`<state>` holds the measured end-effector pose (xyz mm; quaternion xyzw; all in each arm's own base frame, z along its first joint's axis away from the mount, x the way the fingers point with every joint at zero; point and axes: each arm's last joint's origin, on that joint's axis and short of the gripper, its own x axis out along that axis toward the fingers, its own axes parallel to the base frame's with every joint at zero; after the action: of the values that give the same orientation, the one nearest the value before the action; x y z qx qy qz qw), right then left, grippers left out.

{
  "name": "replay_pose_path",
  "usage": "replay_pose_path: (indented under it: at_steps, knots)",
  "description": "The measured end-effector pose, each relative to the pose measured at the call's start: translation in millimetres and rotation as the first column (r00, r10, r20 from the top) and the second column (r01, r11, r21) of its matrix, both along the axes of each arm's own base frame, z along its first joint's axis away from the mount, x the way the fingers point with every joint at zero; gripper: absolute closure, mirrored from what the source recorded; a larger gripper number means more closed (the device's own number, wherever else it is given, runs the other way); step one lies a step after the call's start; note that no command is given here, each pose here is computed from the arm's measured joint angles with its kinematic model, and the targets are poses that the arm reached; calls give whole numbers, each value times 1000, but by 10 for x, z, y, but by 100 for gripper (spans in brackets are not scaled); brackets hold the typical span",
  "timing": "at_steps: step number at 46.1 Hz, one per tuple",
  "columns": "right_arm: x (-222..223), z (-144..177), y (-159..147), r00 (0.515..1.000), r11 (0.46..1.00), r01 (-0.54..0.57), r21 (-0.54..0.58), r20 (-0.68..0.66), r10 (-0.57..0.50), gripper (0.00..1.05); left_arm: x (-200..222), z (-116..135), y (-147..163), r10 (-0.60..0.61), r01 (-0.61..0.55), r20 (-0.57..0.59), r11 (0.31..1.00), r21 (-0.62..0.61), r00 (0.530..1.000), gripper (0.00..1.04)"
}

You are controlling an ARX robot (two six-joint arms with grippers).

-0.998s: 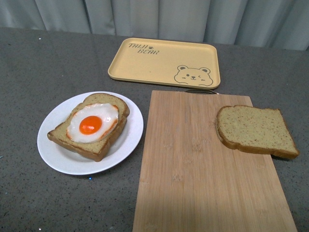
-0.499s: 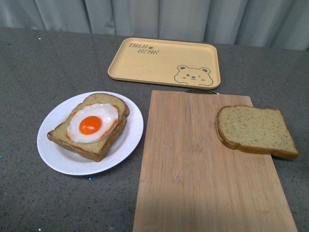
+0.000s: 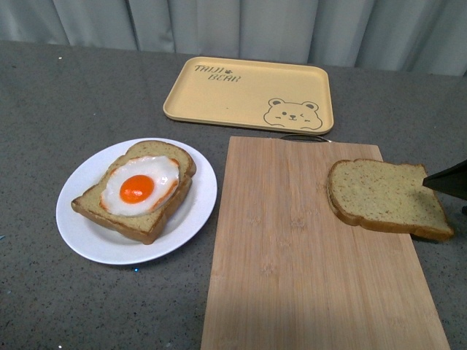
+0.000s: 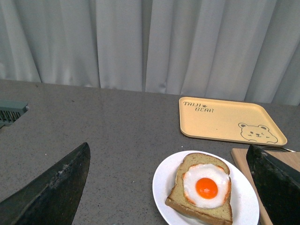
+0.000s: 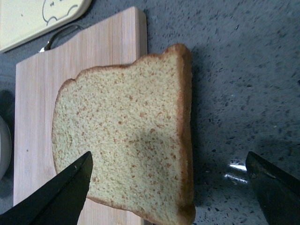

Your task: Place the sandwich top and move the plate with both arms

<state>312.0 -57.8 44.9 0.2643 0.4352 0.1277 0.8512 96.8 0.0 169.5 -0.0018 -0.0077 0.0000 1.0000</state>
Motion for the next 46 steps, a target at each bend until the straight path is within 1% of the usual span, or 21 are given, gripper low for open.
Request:
replay_pose_path:
  at_steps: [8,10,11,12,14,15,17,18,20,21,26,27,30,35,39,46]
  knots:
    - [106,-133,95,999,1000,-19,22,-41,20,9,0,0,0,0,0,0,1000,0,1000,7]
    - [152,-168,119,998,1000,-17,21,-55,18,18,0,0,0,0,0,0,1000,0,1000,7]
    - [159,-173,121,998,1000,-17,21,-57,18,20,0,0,0,0,0,0,1000,0,1000,7]
    - [179,-180,129,998,1000,-12,20,-64,13,25,0,0,0,0,0,0,1000,0,1000,7]
    - [195,-186,137,998,1000,-11,16,-67,12,31,0,0,0,0,0,0,1000,0,1000,7]
    - [201,-190,142,997,1000,-10,16,-73,11,36,0,0,0,0,0,0,1000,0,1000,7]
    - [199,-199,148,997,1000,-7,22,-83,9,43,0,0,0,0,0,0,1000,0,1000,7]
    - [198,-200,149,996,1000,-7,23,-84,9,45,0,0,0,0,0,0,1000,0,1000,7]
    - [195,-202,153,996,1000,-5,28,-91,8,52,0,0,0,0,0,0,1000,0,1000,7]
    - [196,-202,153,996,1000,-5,28,-92,7,54,0,0,0,0,0,0,1000,0,1000,7]
    - [195,-201,151,995,1000,-3,27,-97,6,69,0,0,0,0,0,0,1000,0,1000,7]
    - [196,-201,150,995,1000,-2,27,-97,5,71,0,0,0,0,0,0,1000,0,1000,7]
    - [187,-181,133,995,1000,6,23,-102,-3,83,0,0,0,0,0,0,1000,0,1000,7]
    - [164,-113,119,996,999,4,33,-94,-1,95,0,0,0,0,0,0,1000,0,1000,7]
    - [147,-22,94,997,999,7,41,-80,-4,102,0,0,0,0,0,0,1000,0,1000,7]
    - [130,167,76,999,997,-7,73,-37,10,102,0,0,0,0,0,0,1000,0,1000,7]
